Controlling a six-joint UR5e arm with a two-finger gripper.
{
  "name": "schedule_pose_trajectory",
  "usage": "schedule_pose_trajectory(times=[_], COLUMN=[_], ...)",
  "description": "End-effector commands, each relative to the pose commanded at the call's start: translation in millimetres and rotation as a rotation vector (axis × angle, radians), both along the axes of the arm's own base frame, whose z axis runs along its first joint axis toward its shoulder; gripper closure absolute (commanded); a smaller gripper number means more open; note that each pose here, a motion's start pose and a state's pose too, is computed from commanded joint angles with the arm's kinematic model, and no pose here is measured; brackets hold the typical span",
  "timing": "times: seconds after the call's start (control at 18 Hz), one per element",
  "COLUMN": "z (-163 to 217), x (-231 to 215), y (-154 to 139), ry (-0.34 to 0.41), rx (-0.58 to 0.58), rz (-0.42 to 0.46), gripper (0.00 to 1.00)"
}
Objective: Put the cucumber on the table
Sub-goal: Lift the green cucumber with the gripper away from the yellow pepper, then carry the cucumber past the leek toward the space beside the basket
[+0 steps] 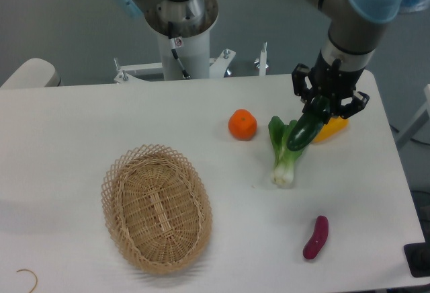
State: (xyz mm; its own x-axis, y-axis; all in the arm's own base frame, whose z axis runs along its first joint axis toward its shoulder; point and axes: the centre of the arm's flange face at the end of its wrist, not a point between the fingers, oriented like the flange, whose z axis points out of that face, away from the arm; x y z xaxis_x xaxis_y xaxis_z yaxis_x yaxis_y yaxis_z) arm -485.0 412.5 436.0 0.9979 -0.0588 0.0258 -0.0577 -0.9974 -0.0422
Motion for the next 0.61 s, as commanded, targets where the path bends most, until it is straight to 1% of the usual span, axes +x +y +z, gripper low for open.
schedule_pose_trajectory(times=[0.06, 0.22, 0.39, 0.5, 0.61], z=[-5.0, -29.5, -61.7, -86.0, -109.9], x=[5.0, 20.9, 38.6, 46.6, 51.3], y=[12.6, 60.0, 100.6, 120.4, 139.2], ry=[0.004, 0.051, 0.074, 0.078, 0.087], rx=[0.002, 0.036, 0.064, 0.071, 0.077], rz=[0.018, 0.067, 0.113, 0.124, 0.106], gripper=[0.53, 0.53, 0.53, 0.53, 0.53])
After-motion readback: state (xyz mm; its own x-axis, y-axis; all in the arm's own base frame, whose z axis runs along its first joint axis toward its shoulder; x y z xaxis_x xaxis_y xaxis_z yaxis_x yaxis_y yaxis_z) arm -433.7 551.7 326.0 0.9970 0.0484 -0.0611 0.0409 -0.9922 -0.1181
